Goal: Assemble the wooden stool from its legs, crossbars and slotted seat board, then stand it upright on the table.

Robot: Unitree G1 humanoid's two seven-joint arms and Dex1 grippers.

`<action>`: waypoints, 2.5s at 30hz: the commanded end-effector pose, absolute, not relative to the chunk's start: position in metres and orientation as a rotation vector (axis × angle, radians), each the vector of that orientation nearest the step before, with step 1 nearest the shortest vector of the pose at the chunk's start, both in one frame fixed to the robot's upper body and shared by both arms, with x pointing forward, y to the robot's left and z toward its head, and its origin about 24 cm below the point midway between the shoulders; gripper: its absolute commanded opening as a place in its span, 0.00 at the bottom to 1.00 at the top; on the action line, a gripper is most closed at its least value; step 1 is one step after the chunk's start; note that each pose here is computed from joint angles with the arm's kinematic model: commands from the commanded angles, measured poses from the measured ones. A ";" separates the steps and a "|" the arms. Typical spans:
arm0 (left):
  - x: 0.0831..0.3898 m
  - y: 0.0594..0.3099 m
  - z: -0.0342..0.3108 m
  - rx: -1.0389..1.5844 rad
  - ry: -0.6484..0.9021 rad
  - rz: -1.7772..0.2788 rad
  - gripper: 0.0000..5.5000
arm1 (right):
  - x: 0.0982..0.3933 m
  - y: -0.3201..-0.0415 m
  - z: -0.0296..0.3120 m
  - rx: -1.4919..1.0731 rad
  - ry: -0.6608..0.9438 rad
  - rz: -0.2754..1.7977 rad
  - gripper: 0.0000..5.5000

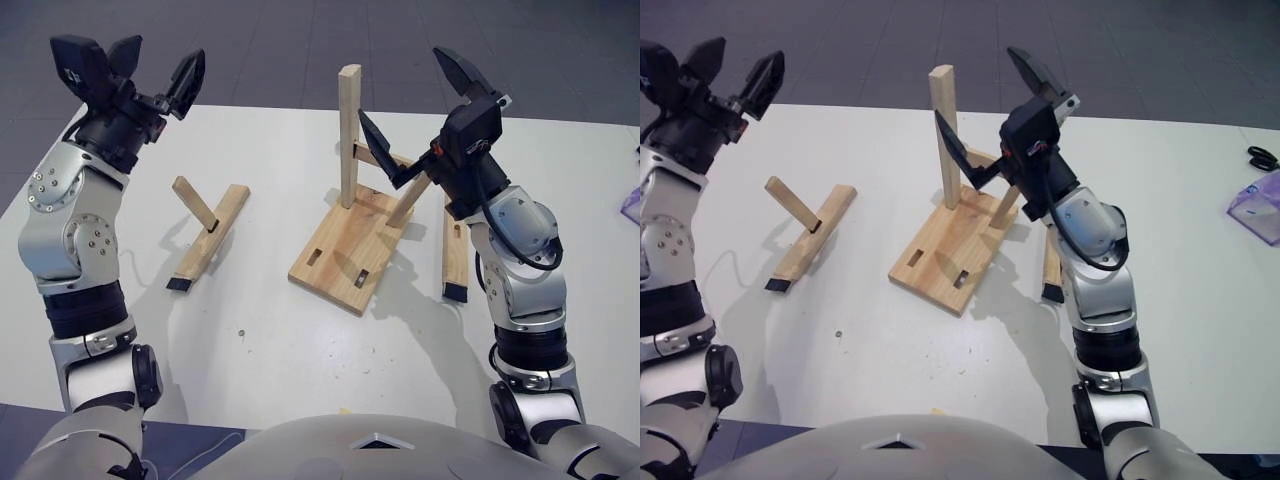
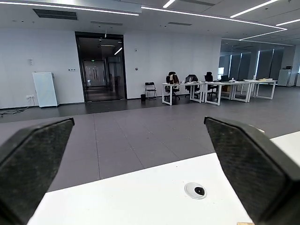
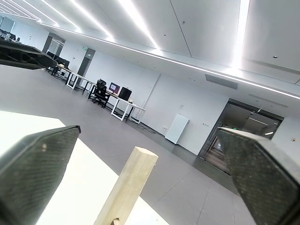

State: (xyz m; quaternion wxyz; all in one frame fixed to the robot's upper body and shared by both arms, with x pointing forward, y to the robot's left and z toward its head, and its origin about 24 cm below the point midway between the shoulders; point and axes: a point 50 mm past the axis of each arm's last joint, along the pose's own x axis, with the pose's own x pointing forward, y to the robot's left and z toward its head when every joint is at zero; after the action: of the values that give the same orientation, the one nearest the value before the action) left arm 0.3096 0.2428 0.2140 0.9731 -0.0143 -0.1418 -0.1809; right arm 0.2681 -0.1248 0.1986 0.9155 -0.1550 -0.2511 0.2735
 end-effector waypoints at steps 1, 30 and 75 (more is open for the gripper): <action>0.316 0.240 0.144 -0.048 -0.044 -0.373 0.97 | 0.269 -0.123 0.202 -0.324 -0.533 0.558 0.98; 0.320 0.246 0.137 0.091 -0.012 -0.204 0.97 | 0.267 -0.122 0.202 -0.308 -0.526 0.552 0.98; 0.225 0.276 0.043 0.137 0.662 -0.312 0.68 | 0.264 -0.127 0.201 -0.329 -0.515 0.536 0.98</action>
State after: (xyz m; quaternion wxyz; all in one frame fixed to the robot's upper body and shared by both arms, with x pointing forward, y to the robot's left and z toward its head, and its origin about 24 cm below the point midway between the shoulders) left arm 0.2290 0.2789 0.0519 0.9430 0.0666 0.2957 -0.1377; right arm 0.2637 -0.1272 0.1971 0.9205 -0.1569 -0.2462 0.2597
